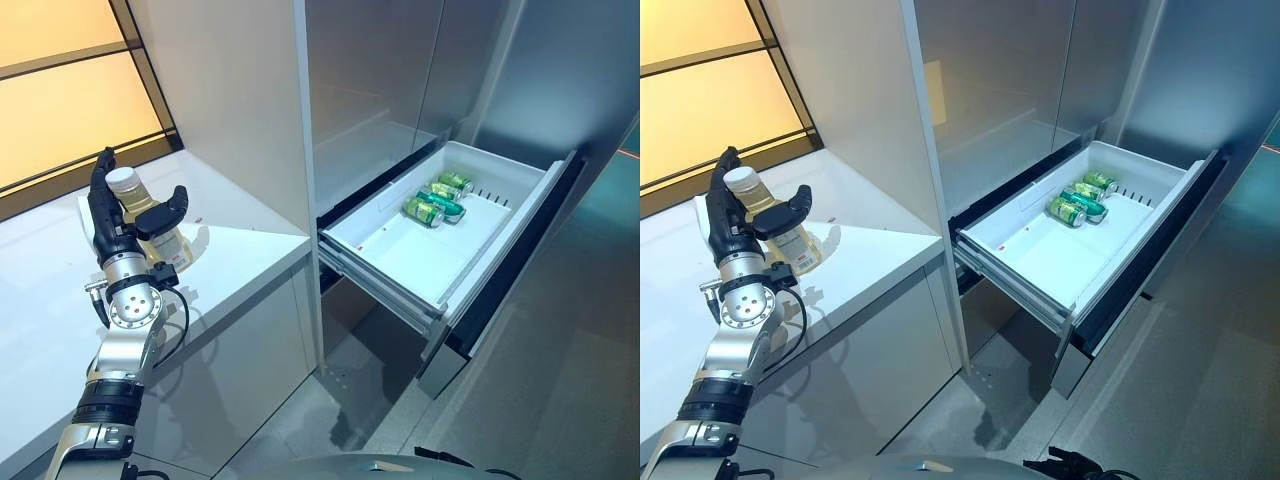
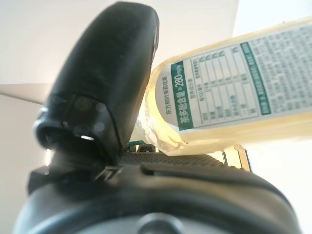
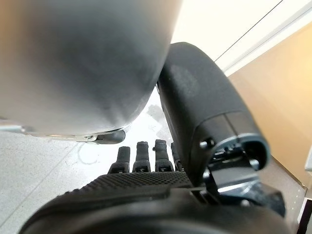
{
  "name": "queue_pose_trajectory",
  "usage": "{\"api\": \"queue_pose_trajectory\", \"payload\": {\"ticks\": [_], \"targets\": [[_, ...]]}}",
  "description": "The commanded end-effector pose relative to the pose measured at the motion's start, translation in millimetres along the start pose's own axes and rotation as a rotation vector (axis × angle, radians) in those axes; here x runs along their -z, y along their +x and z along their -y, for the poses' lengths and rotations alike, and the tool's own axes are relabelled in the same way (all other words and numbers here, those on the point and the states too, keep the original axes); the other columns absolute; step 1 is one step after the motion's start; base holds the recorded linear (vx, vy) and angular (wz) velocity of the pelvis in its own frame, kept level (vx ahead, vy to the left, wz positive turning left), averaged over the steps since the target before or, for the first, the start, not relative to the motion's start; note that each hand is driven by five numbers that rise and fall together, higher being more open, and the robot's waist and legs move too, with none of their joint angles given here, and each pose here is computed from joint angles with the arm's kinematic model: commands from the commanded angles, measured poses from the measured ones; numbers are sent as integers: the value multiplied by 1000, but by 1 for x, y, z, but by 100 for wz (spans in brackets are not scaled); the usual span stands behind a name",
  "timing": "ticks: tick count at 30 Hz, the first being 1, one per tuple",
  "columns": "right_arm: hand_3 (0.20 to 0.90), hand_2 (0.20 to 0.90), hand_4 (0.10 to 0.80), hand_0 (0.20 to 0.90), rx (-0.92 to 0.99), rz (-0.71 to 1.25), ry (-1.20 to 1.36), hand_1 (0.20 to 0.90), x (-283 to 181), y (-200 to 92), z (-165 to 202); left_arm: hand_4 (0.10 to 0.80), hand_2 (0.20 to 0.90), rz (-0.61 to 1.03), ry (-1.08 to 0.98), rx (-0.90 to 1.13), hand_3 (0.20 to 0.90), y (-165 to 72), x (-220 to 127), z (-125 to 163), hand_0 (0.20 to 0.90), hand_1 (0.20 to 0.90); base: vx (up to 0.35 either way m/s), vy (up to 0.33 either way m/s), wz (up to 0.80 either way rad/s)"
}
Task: Put drinks into fridge and close the fridge
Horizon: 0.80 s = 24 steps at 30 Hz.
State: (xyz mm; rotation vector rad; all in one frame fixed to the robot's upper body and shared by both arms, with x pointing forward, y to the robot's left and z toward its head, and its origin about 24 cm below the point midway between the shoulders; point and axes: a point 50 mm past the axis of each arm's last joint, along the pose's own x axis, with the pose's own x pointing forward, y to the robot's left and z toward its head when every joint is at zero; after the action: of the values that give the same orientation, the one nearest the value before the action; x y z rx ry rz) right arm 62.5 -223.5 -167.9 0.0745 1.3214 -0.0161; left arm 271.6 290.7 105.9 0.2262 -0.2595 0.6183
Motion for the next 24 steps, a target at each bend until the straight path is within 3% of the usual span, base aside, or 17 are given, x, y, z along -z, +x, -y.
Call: {"api": "queue_pose_trajectory", "payload": {"ticks": [1, 24], "targets": [[900, 900, 800, 900, -17, -40, -54, 900, 5, -1, 2, 800, 900, 116, 53, -24, 900, 28, -25, 0, 900, 900, 0, 0, 0], [900, 900, 800, 900, -13, -46, -46, 900, 4, 0, -1, 800, 900, -62, -324, -78, 900, 16, -9, 11, 900, 900, 0, 0, 0]]}}
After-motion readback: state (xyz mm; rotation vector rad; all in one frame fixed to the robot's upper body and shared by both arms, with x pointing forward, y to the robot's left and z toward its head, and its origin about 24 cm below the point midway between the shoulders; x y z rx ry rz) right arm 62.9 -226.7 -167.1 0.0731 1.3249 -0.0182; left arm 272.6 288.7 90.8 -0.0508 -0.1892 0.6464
